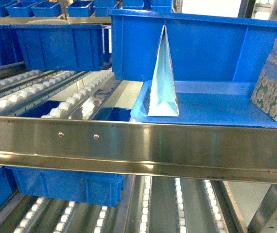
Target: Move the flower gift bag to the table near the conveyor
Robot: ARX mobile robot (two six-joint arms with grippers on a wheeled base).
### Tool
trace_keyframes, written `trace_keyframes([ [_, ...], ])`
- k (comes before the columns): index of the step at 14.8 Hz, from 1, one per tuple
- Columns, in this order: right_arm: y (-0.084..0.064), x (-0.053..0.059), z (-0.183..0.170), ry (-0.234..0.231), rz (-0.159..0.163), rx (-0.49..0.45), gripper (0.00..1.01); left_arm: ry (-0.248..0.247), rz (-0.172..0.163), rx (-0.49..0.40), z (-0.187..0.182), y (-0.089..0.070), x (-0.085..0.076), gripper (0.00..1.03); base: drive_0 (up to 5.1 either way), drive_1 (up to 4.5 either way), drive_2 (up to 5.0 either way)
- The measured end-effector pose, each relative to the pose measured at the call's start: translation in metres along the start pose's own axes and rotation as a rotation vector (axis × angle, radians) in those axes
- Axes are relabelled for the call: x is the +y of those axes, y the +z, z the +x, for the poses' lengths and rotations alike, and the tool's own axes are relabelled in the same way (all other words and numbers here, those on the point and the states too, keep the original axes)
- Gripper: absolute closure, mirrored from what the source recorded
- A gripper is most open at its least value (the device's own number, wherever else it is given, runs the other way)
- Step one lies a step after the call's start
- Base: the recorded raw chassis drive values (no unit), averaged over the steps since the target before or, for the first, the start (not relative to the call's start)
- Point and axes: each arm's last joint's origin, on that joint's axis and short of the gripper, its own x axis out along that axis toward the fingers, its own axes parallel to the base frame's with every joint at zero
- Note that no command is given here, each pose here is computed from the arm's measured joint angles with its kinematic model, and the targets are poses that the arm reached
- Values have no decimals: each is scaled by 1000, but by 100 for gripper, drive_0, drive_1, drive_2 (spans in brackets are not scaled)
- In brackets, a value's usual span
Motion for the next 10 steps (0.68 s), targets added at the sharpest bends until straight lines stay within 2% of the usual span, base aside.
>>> trace_keyframes([
  [3,0,0,0,0,0,0,3,0,0,0,0,0,0,5,462,-102,-338],
  [4,0,0,0,0,0,0,3,-19,0,-24,1,3,1,5,462,-102,-338],
  [5,3,1,1,-9,0,-23,3,-12,18,-90,9,12,14,5,462,-102,-338],
  [6,12,11,9,16,16,-69,3,5,24,-56,23,12,29,5,462,-102,-338],
  [7,19,21,22,62,18,-65,3,-58,30,-68,41,26,33,5,462,-102,-338],
  [8,36,28,39,90,15,-105,3,-107,49,-134,65,52,33,5,462,-102,-338],
  [9,61,34,61,100,17,-171,3,-153,55,-163,88,70,30,5,462,-102,-338],
  [10,78,42,81,120,7,-205,3,-186,36,-132,107,74,25,5,462,-102,-338],
])
